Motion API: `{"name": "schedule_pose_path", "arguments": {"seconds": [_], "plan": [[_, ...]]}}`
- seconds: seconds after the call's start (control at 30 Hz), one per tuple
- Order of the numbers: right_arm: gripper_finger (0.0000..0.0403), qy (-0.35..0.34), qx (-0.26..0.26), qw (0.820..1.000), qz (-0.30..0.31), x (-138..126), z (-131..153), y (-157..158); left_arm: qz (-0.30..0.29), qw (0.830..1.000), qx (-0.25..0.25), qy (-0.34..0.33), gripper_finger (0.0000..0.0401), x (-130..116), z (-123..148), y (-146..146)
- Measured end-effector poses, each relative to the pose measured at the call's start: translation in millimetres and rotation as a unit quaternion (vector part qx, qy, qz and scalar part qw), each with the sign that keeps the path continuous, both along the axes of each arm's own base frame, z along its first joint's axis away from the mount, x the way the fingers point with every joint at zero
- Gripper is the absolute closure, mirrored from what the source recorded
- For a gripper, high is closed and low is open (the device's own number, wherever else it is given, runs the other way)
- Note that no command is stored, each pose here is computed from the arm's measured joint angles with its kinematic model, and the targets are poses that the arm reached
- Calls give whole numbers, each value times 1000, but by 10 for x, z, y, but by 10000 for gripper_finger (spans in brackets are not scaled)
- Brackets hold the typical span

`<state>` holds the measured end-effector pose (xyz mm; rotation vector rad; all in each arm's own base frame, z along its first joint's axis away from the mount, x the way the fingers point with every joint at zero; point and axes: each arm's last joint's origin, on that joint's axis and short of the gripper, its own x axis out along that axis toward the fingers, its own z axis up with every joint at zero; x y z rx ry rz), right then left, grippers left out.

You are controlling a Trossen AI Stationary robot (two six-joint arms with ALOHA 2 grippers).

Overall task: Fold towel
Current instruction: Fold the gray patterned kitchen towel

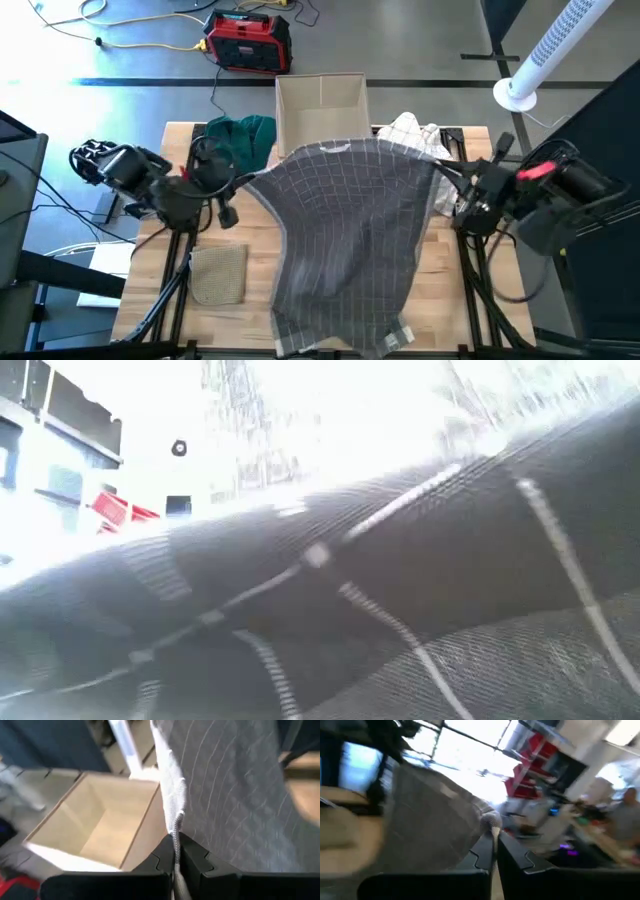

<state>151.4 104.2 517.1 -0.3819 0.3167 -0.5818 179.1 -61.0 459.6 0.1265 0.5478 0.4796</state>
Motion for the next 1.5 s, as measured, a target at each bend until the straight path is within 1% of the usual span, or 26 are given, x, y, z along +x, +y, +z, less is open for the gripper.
{"name": "schedule_pose_path", "arguments": {"seconds": [0.1, 0.17, 0.23, 0.3, 0.37, 0.4, 0.53, 0.7, 0.87, 0.9, 0.97, 1.03, 1.13, 1.2, 1.3, 1.4, 1.47, 1.5], "plan": [[403, 4, 8, 999, -47, 13, -96, -182, 7, 1000, 8, 9, 401, 16, 21, 133], [403, 24, 12, 998, -53, 3, -161, -282, -2, 1000, 11, 5, 401, 48, 54, 191], [403, 48, 23, 996, -65, -26, -253, -399, -20, 1000, 0, -6, 401, 103, 88, 248], [403, 62, 36, 994, -82, -61, -347, -518, -49, 998, -22, -14, 401, 189, 102, 284], [403, 77, 47, 991, -95, -106, -458, -605, -70, 997, -39, 3, 401, 282, 54, 288], [403, 83, 49, 990, -103, -134, -520, -645, -71, 997, -40, 18, 401, 328, 15, 282], [403, 90, 66, 984, -141, -225, -757, -780, -66, 994, -29, 84, 401, 504, -155, 316], [403, 111, 114, 978, -133, -260, -1156, -784, -67, 988, -52, 132, 401, 705, -514, 370], [403, 134, 164, 969, -130, -318, -1593, -794, -66, 979, -80, 175, 401, 857, -912, 444], [403, 146, 173, 967, -119, -312, -1673, -780, -68, 977, -88, 181, 401, 881, -999, 452], [403, 174, 196, 961, -85, -288, -1794, -738, -81, 973, -120, 182, 401, 922, -1159, 445], [403, 200, 233, 950, -52, -269, -1902, -684, -98, 966, -160, 180, 401, 947, -1297, 404], [403, 234, 294, 927, 2, -226, -2034, -566, -118, 952, -219, 180, 401, 957, -1496, 264], [403, 257, 330, 907, 42, -213, -2113, -479, -129, 942, -254, 179, 401, 949, -1610, 125], [403, 290, 387, 870, 92, -198, -2228, -315, -151, 924, -302, 178, 401, 910, -1781, -126], [403, 314, 420, 840, 137, -182, -2299, -136, -164, 912, -339, 160, 401, 871, -1891, -366], [403, 325, 425, 830, 160, -164, -2372, -11, -170, 909, -354, 141, 401, 850, -1951, -505], [403, 332, 421, 827, 169, -153, -2429, 48, -166, 911, -354, 129, 401, 860, -1997, -566]]}}
